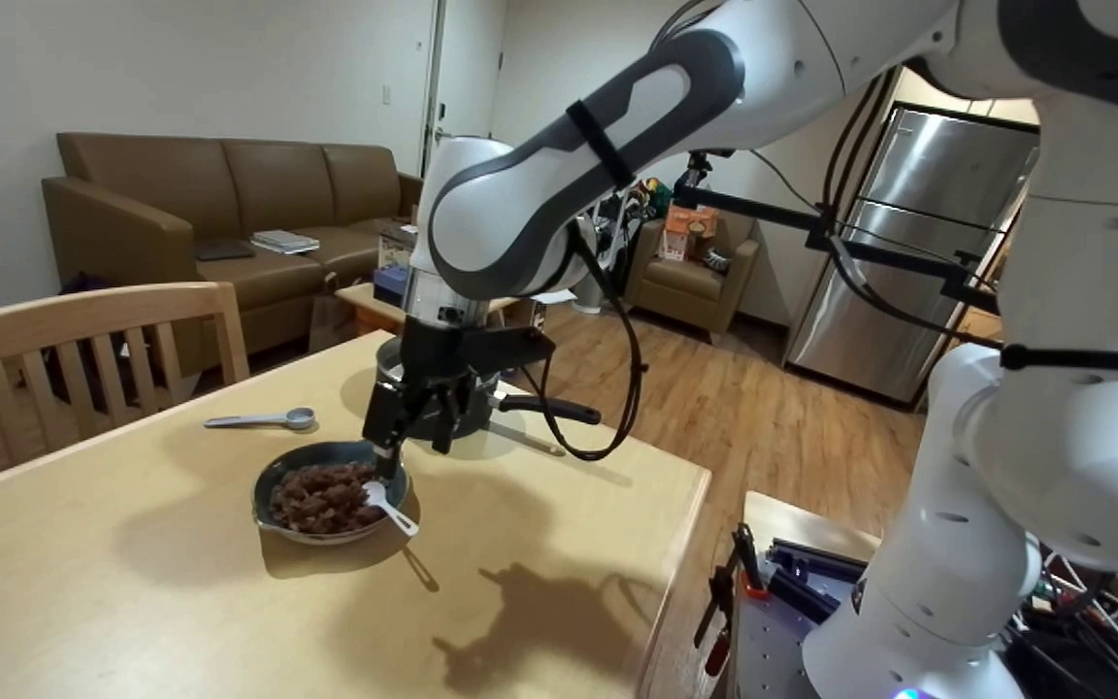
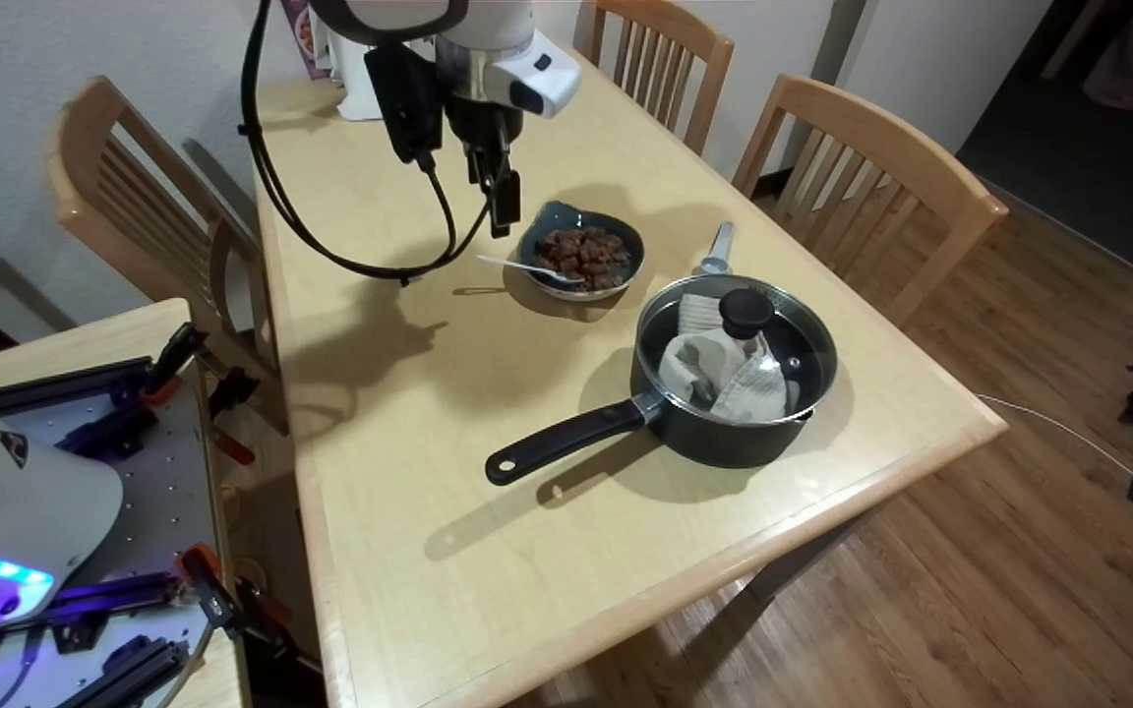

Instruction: Pick up the white spoon from the bowl and put it on the table.

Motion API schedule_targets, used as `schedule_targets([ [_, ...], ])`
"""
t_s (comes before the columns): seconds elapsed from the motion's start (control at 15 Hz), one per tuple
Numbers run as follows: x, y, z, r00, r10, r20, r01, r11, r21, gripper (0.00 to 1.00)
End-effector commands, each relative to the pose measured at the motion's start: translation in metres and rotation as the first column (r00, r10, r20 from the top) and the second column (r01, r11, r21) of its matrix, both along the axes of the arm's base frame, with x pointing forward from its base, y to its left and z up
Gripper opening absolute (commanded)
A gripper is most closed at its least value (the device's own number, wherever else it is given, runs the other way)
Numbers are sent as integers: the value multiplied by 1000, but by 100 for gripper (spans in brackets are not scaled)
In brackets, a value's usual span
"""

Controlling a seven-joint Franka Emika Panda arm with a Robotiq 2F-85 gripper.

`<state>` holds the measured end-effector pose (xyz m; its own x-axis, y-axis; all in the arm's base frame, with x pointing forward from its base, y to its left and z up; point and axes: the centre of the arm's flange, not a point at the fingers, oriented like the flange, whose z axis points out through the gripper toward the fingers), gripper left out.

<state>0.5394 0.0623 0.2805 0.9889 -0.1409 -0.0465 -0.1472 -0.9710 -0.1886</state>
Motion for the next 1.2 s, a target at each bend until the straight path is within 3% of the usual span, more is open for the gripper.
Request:
schedule_targets([
  [0.0, 1, 6, 1, 998, -63, 9, 63, 996, -58, 100],
  [0.73, 0, 28, -31, 984, -174, -37, 163, 966, -203, 100],
  [1.13, 4, 20, -50, 982, -182, -56, 166, 962, -216, 100],
])
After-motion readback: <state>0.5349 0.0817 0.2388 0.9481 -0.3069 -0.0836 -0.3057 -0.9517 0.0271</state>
